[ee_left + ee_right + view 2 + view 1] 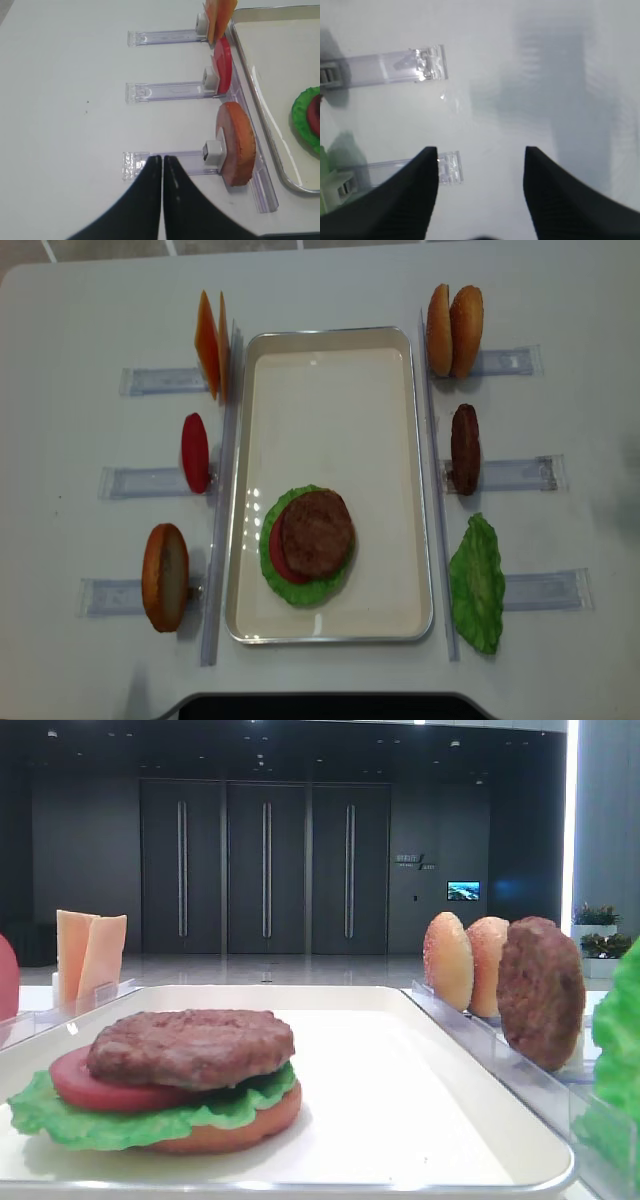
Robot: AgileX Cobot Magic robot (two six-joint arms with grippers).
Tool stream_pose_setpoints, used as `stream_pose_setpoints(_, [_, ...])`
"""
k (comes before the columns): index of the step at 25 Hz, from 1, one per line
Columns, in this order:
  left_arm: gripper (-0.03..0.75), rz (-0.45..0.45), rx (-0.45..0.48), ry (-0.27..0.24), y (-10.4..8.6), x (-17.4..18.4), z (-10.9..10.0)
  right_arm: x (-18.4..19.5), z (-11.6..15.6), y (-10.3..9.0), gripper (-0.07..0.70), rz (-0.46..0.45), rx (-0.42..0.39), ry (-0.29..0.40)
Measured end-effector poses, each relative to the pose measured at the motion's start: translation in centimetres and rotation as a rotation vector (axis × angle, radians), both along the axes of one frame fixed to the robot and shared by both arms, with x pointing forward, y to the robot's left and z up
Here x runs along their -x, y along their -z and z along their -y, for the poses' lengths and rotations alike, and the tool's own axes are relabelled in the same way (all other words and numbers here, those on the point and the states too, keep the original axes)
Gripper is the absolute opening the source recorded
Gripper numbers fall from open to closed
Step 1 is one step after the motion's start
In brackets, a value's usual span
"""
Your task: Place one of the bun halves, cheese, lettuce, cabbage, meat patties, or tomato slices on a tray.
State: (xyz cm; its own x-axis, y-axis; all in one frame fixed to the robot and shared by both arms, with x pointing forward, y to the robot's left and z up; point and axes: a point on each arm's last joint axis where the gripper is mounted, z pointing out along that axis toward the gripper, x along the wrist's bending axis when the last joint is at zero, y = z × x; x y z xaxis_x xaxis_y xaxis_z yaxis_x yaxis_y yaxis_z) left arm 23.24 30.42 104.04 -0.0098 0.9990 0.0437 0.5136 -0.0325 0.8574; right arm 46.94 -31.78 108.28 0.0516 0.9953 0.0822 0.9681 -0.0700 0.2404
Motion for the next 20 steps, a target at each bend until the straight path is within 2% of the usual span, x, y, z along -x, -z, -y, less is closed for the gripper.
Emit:
stream_pose_setpoints(3, [-0.001, 0.0, 0.0, 0.0, 0.0, 0.0, 0.0, 0.9, 0.0, -1.0, 0.368, 0.042, -0.006, -0.003])
stream_pose_setpoints(7, [-0.001, 0.0, 0.0, 0.0, 0.0, 0.0, 0.0, 3.1, -0.4, -3.2, 0.367, 0.147, 0.002, 0.0])
stream_pose_setpoints(10, [-0.001, 0.0, 0.0, 0.0, 0.0, 0.0, 0.0, 6.6, -0.8, -5.3, 0.363, 0.276, 0.019, -0.001])
stream_pose_setpoints(13, [-0.001, 0.0, 0.0, 0.0, 0.0, 0.0, 0.0, 11.9, -1.5, -6.5, 0.349, 0.466, 0.044, 0.001])
stream_pose_setpoints(17, [-0.001, 0.0, 0.0, 0.0, 0.0, 0.0, 0.0, 16.8, -2.1, -5.5, 0.337, 0.6, 0.059, 0.002])
stream_pose_setpoints(20, [-0.001, 0.0, 0.0, 0.0, 0.0, 0.0, 0.0, 18.8, -2.4, -4.0, 0.333, 0.654, 0.066, 0.003])
